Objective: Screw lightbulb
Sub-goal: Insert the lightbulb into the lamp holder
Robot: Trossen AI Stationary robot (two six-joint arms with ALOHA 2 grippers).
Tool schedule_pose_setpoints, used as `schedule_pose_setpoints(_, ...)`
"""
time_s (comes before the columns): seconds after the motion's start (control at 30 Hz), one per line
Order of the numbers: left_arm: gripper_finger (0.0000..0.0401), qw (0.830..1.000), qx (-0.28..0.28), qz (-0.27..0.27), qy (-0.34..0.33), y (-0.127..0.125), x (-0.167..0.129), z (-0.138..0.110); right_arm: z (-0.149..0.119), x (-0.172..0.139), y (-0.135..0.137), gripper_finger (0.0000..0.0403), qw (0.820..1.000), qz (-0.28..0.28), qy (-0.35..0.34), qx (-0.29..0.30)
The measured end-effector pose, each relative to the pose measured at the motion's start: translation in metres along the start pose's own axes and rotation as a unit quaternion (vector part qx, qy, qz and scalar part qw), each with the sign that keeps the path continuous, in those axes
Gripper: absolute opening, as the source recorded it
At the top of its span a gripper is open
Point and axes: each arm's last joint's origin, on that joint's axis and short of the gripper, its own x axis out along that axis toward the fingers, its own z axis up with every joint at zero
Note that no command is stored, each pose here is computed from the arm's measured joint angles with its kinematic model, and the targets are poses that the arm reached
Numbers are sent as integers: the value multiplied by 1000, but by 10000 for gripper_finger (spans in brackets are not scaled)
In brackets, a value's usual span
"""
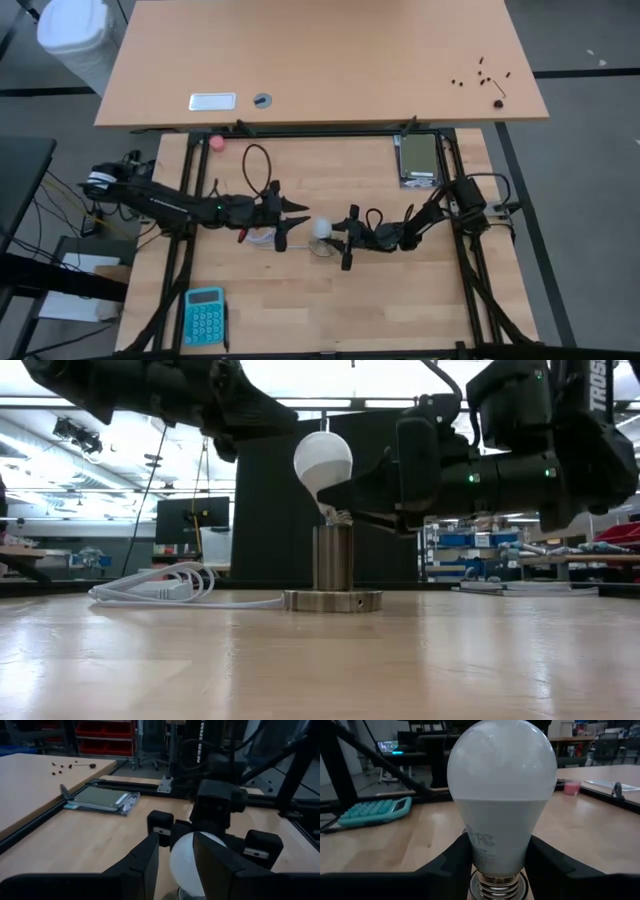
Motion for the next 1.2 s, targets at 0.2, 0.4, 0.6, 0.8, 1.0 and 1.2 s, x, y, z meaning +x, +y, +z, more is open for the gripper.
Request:
schedule_pose_setpoints(0.2, 127, 1000, 16, -7, 6, -3, 9, 0, -3, 0, 0, 163, 1000, 0, 0, -4)
schedule_pose_setpoints(0.4, 127, 999, 27, -6, 19, -4, 12, -6, -3, 0, 0, 163, 1000, 0, -1, -16)
schedule_pose_setpoints(0.6, 127, 999, 28, -5, 23, -4, 14, -9, -4, 0, -1, 163, 1000, -1, 5, -22)
schedule_pose_setpoints(0.8, 127, 999, 28, -5, 30, -4, 16, -12, -5, 0, -1, 165, 1000, -2, 10, -24)
schedule_pose_setpoints(1.0, 127, 999, 30, -5, 30, -4, 16, -12, -6, 1, -2, 190, 999, -3, 15, -30)
schedule_pose_setpoints(1.2, 127, 999, 31, -10, 31, -4, 15, -12, -6, 1, -3, 213, 999, -6, 15, -34)
